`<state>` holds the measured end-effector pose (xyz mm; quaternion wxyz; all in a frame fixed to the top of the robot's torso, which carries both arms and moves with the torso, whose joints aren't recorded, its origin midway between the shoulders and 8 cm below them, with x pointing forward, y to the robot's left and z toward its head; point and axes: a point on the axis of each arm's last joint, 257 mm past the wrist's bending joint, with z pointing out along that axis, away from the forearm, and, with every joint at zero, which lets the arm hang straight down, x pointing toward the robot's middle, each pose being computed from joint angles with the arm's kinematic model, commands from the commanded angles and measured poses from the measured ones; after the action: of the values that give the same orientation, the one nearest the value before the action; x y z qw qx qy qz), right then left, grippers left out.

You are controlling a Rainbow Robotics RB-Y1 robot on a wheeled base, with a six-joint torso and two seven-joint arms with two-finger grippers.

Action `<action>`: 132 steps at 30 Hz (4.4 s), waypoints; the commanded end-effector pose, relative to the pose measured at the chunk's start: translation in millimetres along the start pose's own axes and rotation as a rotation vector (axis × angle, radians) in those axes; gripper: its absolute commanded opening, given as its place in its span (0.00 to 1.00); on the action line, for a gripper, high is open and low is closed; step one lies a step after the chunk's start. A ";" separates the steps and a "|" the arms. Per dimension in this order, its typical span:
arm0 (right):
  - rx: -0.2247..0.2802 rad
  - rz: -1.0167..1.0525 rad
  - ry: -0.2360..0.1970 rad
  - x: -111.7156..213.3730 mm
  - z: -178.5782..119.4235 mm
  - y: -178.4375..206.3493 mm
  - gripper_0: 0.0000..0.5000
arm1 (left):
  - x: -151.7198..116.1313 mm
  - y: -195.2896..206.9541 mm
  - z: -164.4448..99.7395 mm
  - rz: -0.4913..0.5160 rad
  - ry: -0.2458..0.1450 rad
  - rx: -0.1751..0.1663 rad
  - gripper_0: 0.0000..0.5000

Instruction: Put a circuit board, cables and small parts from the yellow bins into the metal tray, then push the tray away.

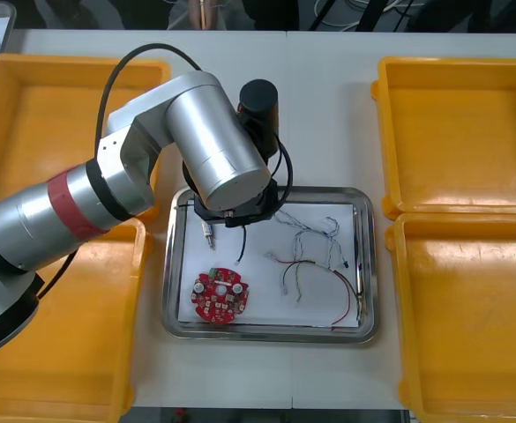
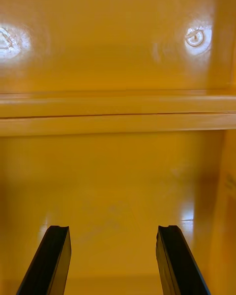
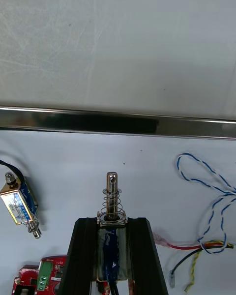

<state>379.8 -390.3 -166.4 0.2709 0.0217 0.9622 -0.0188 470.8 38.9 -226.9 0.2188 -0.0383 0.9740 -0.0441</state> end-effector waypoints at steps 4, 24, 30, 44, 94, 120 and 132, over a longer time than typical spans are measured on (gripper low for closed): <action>-0.017 0.091 -0.042 -7.2 -8.3 12.1 1.00 | 22.8 4.5 21.4 0.000 0.018 -0.011 0.00; -0.025 0.064 -0.045 -7.2 -8.9 19.3 1.00 | 25.4 18.2 33.7 0.016 0.005 -0.028 1.00; -0.012 0.064 -0.044 -7.1 -7.9 16.7 1.00 | 23.7 20.2 33.0 0.012 -0.003 -0.031 1.00; -0.003 0.046 -0.044 -8.9 -11.5 12.8 1.00 | 7.8 24.3 2.3 -0.001 -0.030 -0.026 1.00; -0.260 -0.893 0.043 6.8 -45.0 224.4 1.00 | -44.1 255.4 -150.1 -0.069 -0.060 -0.054 1.00; -0.272 -1.360 -0.028 61.1 -10.4 346.5 1.00 | 5.8 325.1 -149.5 -0.044 -0.025 -0.117 1.00; -0.250 -1.482 0.009 98.5 14.5 371.4 1.00 | 13.5 333.2 -151.4 0.007 -0.016 -0.128 1.00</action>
<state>327.4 -36.5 -242.7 0.1742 -0.6301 0.7524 -0.0806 380.0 364.1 -145.4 0.2116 -0.1065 0.9714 -0.0171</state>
